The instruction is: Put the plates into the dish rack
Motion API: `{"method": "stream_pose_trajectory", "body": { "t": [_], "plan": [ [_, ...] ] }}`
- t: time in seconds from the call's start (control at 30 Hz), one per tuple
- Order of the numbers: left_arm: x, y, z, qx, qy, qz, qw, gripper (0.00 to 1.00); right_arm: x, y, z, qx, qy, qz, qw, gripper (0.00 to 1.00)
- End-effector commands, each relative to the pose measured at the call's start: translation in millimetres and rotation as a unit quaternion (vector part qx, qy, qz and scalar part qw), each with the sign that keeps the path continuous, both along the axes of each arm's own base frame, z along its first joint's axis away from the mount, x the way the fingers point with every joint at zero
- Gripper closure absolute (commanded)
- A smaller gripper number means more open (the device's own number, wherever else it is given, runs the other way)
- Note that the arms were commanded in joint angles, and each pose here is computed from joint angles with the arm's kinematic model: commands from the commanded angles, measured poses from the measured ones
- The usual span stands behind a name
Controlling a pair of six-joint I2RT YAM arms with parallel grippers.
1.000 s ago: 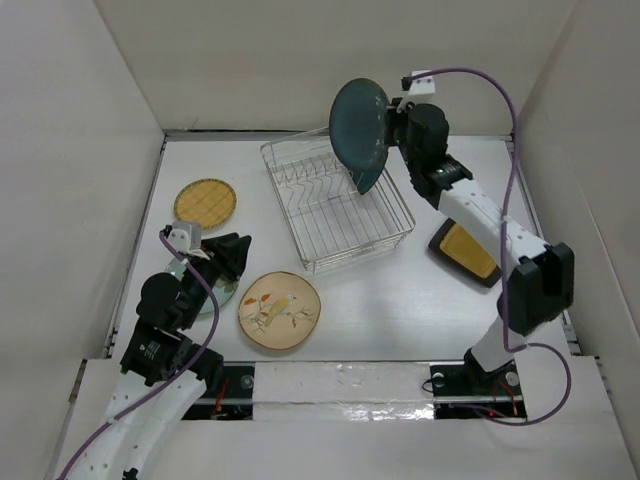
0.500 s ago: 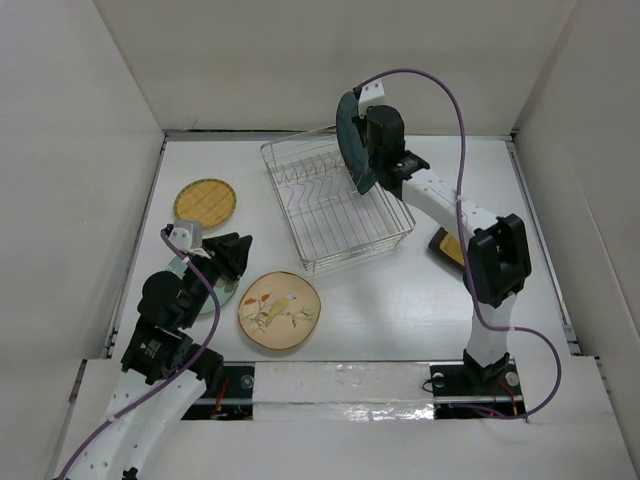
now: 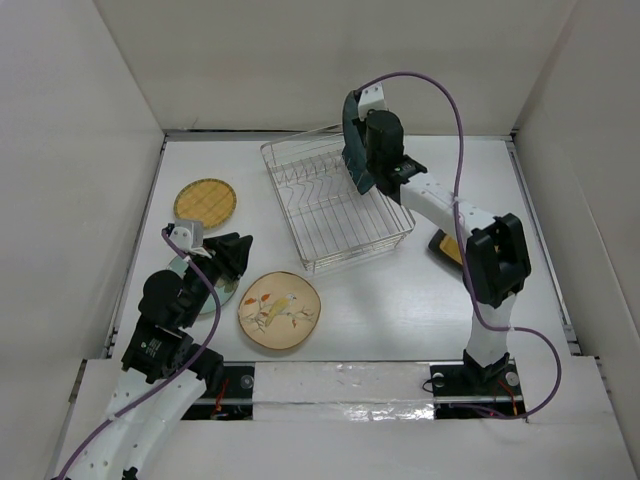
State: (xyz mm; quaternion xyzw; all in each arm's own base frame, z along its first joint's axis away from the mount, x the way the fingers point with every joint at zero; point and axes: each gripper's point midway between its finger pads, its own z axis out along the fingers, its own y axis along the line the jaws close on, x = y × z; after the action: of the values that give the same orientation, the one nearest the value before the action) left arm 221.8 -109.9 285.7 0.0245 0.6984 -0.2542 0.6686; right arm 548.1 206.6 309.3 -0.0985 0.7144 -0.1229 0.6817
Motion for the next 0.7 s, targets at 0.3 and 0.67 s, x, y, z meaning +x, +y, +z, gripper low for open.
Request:
{"method": "stream_pose_trajectory", "body": {
  "t": [0.3, 0.67],
  "plan": [
    [0.6, 2.1, 14.8, -0.005, -0.021, 0.005, 1.000, 0.66, -7.0, 30.5, 12.5, 0.101, -0.061, 0.032, 0.993, 1.00],
    [0.1, 3.3, 16.9, -0.006, -0.025, 0.007, 1.000, 0.66, -20.2, 21.3, 15.9, 0.120, -0.064, -0.001, 0.991, 0.43]
  ]
}}
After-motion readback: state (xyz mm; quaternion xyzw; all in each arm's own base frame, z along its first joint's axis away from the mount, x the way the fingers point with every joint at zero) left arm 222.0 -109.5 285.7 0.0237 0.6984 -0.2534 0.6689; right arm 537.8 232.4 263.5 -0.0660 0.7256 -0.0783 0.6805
